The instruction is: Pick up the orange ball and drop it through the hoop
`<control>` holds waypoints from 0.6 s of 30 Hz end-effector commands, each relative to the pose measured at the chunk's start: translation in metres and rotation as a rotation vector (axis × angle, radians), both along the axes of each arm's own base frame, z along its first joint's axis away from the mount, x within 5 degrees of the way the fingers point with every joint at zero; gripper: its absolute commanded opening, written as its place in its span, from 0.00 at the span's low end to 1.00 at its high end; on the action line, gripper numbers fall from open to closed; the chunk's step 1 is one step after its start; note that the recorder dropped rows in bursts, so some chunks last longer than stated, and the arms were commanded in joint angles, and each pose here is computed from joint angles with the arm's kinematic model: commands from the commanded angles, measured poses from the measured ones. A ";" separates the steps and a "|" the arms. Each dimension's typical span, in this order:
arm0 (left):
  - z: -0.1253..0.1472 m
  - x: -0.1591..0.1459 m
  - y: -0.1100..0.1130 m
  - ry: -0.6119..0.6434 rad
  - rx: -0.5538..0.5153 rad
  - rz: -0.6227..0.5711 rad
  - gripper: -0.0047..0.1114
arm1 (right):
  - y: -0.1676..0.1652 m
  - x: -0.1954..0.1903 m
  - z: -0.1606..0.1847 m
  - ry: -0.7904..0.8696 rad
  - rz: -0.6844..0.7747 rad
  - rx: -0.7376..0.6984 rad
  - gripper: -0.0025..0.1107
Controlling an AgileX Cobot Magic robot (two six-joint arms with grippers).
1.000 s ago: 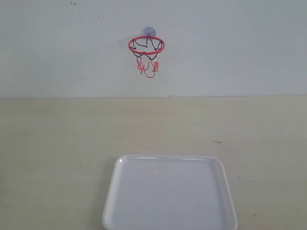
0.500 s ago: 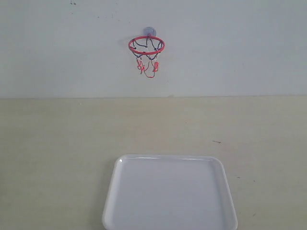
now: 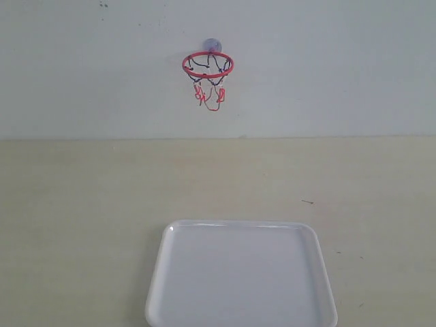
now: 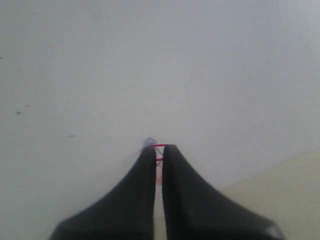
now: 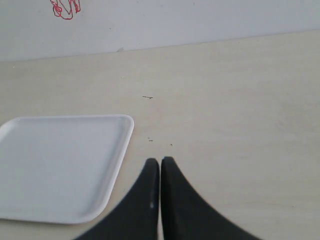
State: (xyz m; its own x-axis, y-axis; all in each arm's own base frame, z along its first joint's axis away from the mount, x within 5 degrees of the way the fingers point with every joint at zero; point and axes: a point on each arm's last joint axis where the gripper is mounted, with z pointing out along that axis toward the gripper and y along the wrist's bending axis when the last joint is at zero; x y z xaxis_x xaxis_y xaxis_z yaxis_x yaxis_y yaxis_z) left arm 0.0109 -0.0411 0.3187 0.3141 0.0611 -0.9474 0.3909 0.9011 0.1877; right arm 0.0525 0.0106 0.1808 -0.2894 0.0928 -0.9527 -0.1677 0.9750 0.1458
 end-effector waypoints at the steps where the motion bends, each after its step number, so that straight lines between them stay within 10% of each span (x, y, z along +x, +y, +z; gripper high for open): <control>1: -0.003 0.016 0.018 -0.007 -0.016 0.206 0.08 | 0.000 0.000 0.002 -0.017 0.003 -0.008 0.02; 10: -0.037 0.040 0.029 0.125 -0.052 0.326 0.08 | 0.000 0.000 0.002 -0.017 0.003 -0.008 0.02; 18: -0.083 0.043 0.042 0.279 -0.315 0.458 0.08 | 0.000 0.000 0.002 -0.017 0.003 -0.008 0.02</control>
